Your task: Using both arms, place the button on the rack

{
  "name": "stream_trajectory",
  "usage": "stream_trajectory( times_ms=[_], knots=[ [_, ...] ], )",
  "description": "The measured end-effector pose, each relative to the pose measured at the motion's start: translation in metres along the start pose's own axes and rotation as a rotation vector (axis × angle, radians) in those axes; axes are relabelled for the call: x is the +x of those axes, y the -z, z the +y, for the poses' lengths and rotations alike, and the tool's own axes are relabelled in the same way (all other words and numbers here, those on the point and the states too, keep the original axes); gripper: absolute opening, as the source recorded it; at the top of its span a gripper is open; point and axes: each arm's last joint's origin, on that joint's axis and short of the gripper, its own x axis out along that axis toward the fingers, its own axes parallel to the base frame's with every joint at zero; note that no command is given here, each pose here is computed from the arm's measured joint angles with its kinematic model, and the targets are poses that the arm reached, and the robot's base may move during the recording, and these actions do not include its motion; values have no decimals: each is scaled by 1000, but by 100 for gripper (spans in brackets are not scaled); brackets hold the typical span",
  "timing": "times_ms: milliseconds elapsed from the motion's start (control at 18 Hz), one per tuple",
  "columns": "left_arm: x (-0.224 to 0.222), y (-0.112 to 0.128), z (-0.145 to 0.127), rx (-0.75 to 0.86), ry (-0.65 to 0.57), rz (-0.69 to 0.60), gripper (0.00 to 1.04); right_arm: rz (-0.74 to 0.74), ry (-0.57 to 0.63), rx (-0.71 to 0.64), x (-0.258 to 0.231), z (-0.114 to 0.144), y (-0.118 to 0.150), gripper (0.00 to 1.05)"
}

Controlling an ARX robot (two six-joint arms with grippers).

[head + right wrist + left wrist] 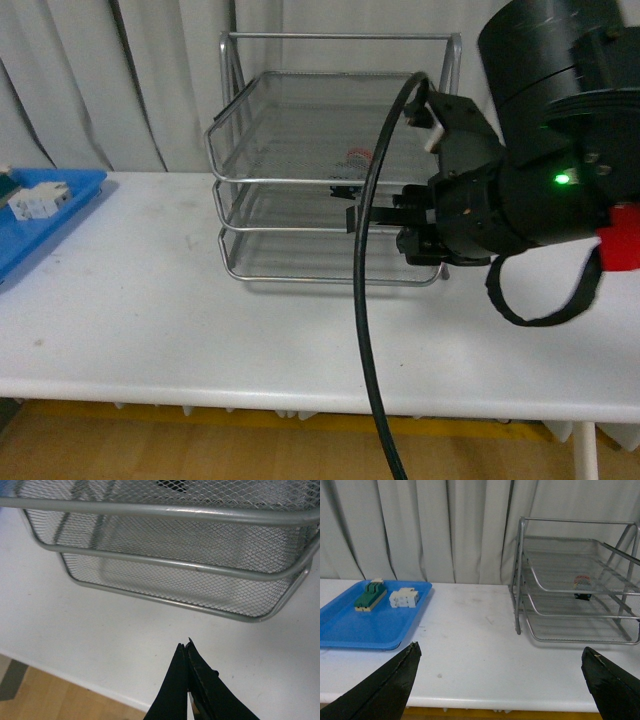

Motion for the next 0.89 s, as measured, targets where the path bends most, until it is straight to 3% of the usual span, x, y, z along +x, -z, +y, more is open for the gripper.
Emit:
stream_trajectory(
  times_ms=[111,167,223,278,334,445,668,891],
  knots=[
    [0,0,0,0,0,0,98,-98,-23,16,-50,0,12,2],
    [0,0,0,0,0,0,98,-330,77,-33,-66,-3,14,2],
    [0,0,0,0,1,-1,98,-463,175,-58,-86,-8,17,2],
    [0,0,0,0,0,1,98,-627,318,-77,-133,-25,30,2],
    [0,0,0,0,0,0,98,-652,385,-81,-178,-42,45,2],
    [0,0,0,0,0,0,98,-619,375,-88,-221,-59,79,2],
    [0,0,0,0,0,0,98,-637,403,-79,-241,-64,101,2],
    [0,0,0,0,0,0,98,-699,389,-99,-250,-59,107,2]
  ],
)
